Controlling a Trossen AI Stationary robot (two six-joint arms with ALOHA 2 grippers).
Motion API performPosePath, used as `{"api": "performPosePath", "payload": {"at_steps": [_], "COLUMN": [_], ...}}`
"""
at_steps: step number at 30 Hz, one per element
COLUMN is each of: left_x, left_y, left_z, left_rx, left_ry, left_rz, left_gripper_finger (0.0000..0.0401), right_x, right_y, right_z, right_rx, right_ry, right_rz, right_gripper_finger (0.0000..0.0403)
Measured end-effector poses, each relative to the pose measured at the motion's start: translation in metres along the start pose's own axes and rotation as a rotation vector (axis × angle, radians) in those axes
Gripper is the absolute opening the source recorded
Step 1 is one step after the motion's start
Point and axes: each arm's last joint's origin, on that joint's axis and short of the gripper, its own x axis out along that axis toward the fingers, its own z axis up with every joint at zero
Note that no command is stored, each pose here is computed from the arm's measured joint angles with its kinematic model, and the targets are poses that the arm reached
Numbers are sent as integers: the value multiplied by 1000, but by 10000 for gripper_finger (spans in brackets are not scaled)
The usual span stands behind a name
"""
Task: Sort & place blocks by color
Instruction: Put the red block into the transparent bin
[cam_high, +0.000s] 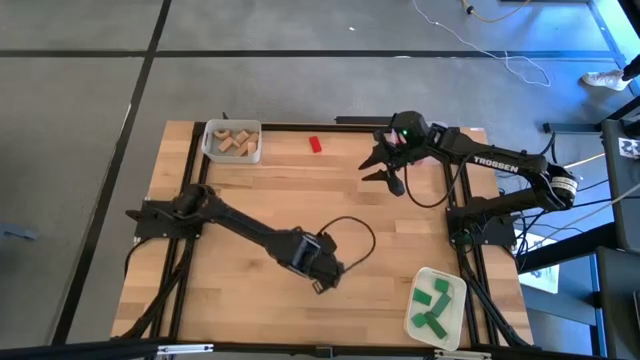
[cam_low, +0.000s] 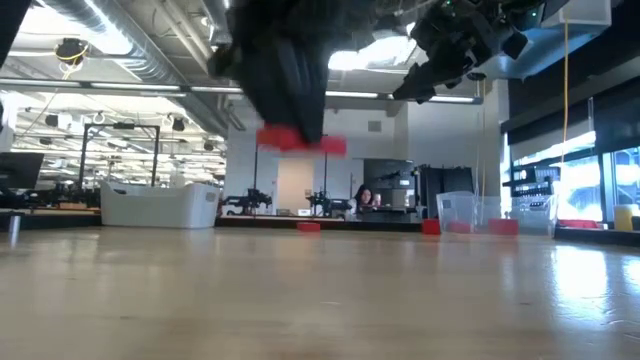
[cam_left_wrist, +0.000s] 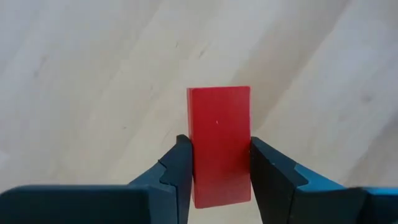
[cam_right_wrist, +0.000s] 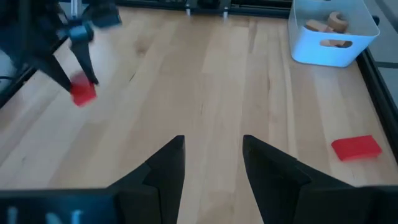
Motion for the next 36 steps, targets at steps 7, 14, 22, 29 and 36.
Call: {"api": "performPosePath", "payload": {"at_steps": [7, 14, 22, 29, 36], "left_x": [-52, -105, -144, -144, -145], "left_y": [33, 79, 130, 152, 164], "left_z": [22, 37, 65, 87, 106], "left_rx": [92, 148, 130, 169, 170], "left_ry": [-46, -57, -95, -73, -138], "left_rz": [-13, -33, -210, -397, -510], "left_gripper_finger": [118, 118, 118, 118, 118], "right_x": [0, 3, 17, 26, 32], "right_y": [0, 5, 27, 48, 61], "right_z": [1, 5, 27, 49, 53], "right_rx": [-104, -302, -799, -1058, -1140], "right_ry": [-12, -37, -180, -245, -239], "right_rz": [2, 26, 32, -141, -160], "right_gripper_finger": [163, 163, 163, 163, 163]}}
